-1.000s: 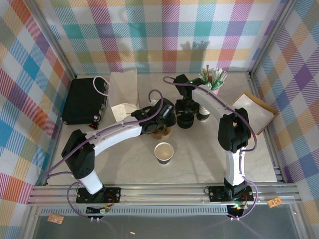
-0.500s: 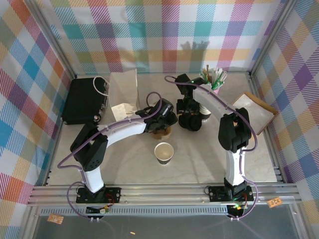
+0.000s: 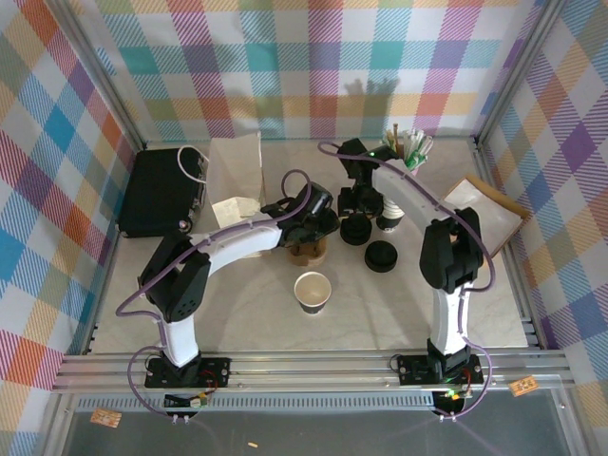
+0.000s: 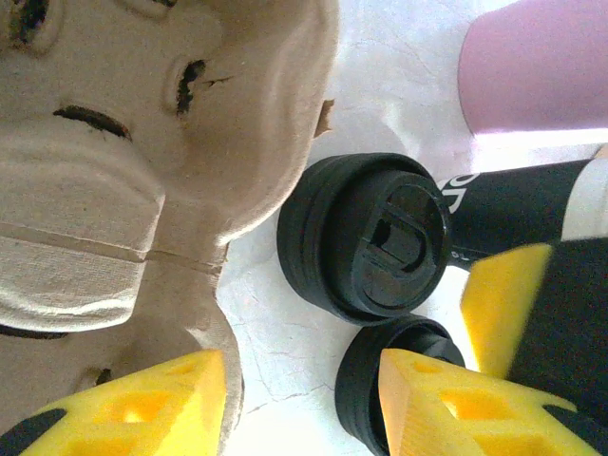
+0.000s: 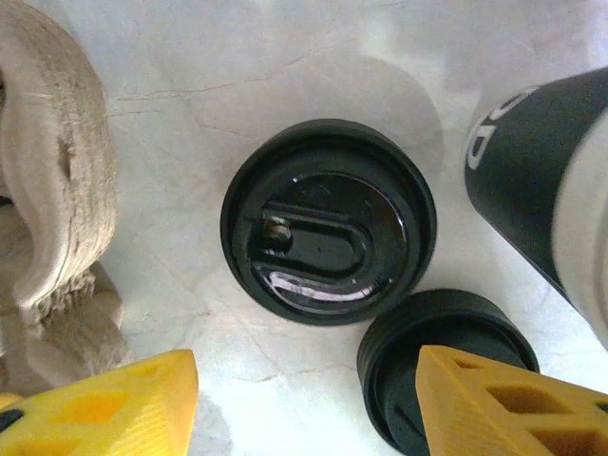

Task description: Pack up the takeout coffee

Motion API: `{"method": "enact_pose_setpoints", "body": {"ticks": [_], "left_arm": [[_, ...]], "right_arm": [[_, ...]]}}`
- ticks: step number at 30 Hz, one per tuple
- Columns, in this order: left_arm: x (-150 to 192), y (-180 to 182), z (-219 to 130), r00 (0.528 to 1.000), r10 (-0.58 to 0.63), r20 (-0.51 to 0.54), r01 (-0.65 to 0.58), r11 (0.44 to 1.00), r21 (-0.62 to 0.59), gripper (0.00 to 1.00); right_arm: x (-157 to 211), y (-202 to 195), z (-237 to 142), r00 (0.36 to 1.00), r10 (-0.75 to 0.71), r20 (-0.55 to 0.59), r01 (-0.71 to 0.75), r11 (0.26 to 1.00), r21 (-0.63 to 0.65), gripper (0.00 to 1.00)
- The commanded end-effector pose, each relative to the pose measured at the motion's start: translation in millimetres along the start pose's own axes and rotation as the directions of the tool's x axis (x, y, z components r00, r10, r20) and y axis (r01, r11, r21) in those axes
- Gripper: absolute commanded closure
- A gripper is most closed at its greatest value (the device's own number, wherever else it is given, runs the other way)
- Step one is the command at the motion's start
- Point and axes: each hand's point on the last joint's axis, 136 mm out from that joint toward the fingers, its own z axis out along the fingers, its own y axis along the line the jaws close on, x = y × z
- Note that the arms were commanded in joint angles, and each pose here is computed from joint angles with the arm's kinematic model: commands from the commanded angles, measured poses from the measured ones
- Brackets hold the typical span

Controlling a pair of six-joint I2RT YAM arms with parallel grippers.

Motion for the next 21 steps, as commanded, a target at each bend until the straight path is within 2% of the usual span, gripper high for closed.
{"method": "enact_pose_setpoints", "body": {"ticks": [1, 4, 9, 21], "left_arm": [[-17.3, -23.6, -38.5, 0.996, 0.077, 0.054, -0.080, 0.995, 0.053, 0.52], [-19.9, -25.4, -54.4, 0.987, 0.146, 0.072, -0.149, 0.988, 0.040, 0.51], [-23.2, -19.5, -70.8, 0.976, 0.191, 0.101, -0.194, 0.981, 0.015, 0.50], [-23.6, -21.2, -82.2, 0.968, 0.231, 0.099, -0.233, 0.972, 0.008, 0.48]], "right_arm": [[25.5, -11.0, -38.9, 1.000, 0.016, 0.017, -0.016, 1.000, -0.013, 0.35], [51.2, -27.8, -41.2, 1.000, -0.003, 0.011, 0.003, 0.999, 0.034, 0.30], [77.9, -49.4, -22.5, 0.999, -0.043, -0.013, 0.044, 0.993, 0.106, 0.28], [84.1, -54.3, 27.4, 0.997, -0.076, -0.030, 0.080, 0.987, 0.142, 0.19]]}}
